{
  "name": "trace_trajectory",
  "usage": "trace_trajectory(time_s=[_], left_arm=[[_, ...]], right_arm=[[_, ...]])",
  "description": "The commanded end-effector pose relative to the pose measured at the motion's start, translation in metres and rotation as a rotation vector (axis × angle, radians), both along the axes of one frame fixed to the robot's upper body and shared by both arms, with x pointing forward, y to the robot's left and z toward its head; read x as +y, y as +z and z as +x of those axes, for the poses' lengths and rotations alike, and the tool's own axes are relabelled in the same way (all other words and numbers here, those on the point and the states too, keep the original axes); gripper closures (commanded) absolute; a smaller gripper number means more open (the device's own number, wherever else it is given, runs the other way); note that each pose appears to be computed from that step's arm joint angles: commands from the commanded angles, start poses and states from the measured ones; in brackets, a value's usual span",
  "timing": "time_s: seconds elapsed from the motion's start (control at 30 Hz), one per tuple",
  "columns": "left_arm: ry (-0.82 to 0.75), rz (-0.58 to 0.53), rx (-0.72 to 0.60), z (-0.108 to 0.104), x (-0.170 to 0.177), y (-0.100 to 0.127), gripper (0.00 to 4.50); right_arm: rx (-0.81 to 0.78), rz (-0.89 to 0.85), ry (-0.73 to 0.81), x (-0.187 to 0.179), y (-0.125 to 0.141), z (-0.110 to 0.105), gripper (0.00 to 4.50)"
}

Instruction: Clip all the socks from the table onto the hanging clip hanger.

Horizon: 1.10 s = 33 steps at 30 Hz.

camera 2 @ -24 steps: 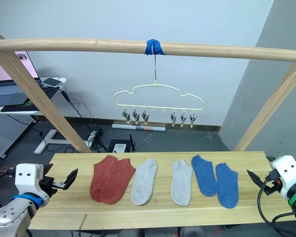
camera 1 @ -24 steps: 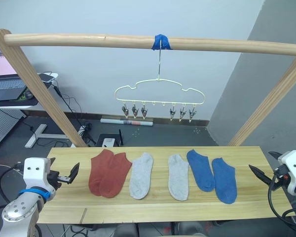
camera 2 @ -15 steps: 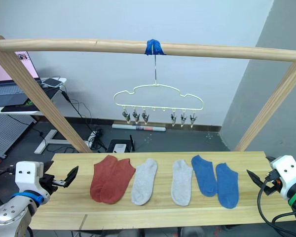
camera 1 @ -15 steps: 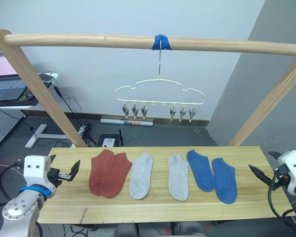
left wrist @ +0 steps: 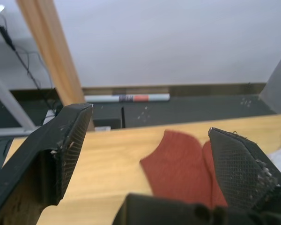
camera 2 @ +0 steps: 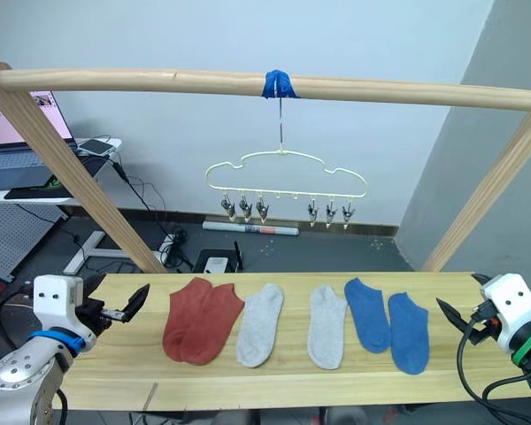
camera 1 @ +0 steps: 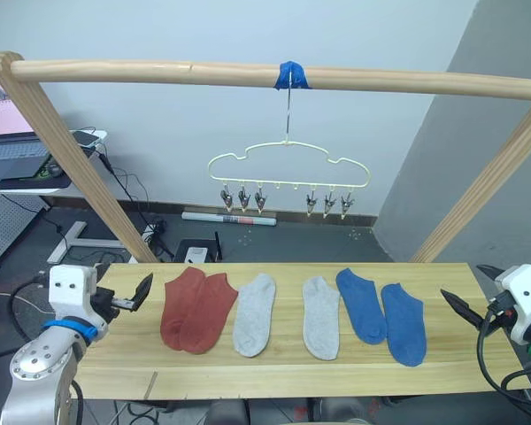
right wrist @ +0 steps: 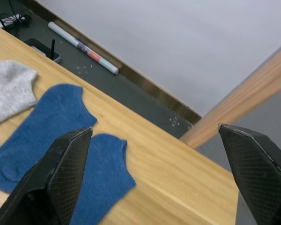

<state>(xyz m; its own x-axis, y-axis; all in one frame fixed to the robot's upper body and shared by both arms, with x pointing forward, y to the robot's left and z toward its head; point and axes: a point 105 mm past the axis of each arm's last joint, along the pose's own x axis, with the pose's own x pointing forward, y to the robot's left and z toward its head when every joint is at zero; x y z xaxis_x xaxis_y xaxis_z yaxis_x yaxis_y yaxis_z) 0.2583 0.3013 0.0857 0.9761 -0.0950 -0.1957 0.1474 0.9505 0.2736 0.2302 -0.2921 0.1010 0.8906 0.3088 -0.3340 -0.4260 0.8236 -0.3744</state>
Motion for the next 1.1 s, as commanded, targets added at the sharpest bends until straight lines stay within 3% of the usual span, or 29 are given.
trace_trajectory(time_s=[0.03,0.2,0.37,0.67,0.77,0.87,1.1], left_arm=[[-0.068,0.012,-0.093,0.011,-0.016,0.027,0.02],[-0.276,-0.047,-0.147,0.030,-0.069,0.047,0.02],[-0.392,-0.090,-0.189,0.047,-0.101,0.066,0.02],[-0.394,-0.158,-0.299,0.057,-0.122,0.092,0.02],[-0.343,-0.169,-0.341,0.058,-0.121,0.096,0.61],[-0.298,-0.160,-0.365,0.058,-0.118,0.098,1.49],[-0.253,-0.102,-0.403,0.057,-0.114,0.105,1.49]], right_arm=[[-0.051,0.013,0.060,0.016,0.017,0.000,0.00],[-0.064,0.086,0.163,0.053,0.033,-0.001,0.00],[-0.116,0.125,0.338,0.104,0.052,-0.005,0.00],[-0.174,0.191,0.481,0.150,0.083,-0.014,0.00],[-0.171,0.187,0.471,0.148,0.085,-0.011,0.00],[-0.167,0.182,0.463,0.147,0.084,-0.009,0.00],[-0.179,0.207,0.489,0.157,0.090,-0.009,0.00]])
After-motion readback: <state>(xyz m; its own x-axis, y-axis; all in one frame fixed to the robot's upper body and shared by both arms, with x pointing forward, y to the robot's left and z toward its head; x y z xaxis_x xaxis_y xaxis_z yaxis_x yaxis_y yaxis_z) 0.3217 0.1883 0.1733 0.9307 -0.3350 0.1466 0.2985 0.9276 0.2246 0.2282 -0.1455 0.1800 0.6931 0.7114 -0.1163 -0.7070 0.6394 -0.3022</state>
